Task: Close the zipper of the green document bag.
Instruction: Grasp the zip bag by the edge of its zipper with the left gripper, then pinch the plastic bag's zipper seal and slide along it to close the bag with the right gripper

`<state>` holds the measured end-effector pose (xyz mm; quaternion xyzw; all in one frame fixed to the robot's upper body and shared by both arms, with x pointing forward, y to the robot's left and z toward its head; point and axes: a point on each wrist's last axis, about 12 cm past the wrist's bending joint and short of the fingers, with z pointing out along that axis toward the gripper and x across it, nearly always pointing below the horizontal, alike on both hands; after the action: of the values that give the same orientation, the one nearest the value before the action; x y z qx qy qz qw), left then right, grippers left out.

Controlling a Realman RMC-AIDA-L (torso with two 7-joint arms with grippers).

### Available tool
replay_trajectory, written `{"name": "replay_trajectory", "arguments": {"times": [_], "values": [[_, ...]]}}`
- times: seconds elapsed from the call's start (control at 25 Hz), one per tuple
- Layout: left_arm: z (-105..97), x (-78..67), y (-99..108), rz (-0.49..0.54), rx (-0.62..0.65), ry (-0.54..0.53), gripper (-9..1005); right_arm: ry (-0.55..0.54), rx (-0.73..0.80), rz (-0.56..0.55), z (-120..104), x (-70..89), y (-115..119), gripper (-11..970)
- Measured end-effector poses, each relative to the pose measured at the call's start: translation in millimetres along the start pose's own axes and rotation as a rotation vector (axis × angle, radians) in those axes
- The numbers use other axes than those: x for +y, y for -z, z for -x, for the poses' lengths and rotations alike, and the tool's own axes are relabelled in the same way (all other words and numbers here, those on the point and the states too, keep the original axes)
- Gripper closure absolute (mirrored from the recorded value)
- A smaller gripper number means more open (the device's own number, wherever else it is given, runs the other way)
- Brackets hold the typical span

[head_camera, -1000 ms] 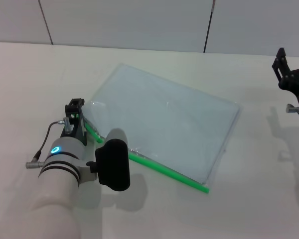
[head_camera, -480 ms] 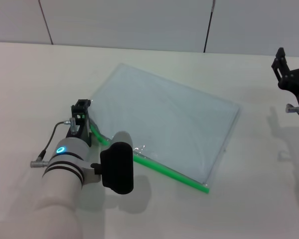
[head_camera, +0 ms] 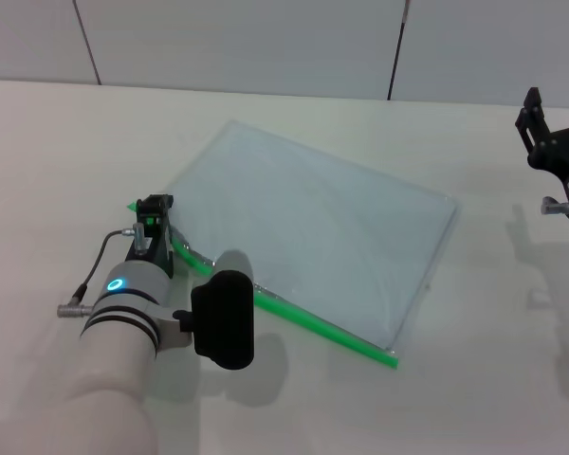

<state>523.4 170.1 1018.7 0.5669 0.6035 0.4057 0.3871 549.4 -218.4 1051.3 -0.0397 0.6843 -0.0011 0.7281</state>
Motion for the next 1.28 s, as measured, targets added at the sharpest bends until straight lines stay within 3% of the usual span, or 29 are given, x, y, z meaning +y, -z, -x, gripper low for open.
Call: {"name": "replay_trajectory", "arguments": {"times": [0.4,0.92,1.28], "values": [[-0.2,1.2,0.0,0.01,0.002,0.001,728,0.0,-0.005,0.013,0.4,3.1,1.8,205],[-0.1,6.6,0.9,0.052,0.011,0.036,945,0.006,-0.019,0.026,1.1,5.7,4.3,206],[1.5,7.8,0.6,0.057,0.002,0.06,945,0.011,-0.026,0.042,1.1,8.7,6.5,208]]}}
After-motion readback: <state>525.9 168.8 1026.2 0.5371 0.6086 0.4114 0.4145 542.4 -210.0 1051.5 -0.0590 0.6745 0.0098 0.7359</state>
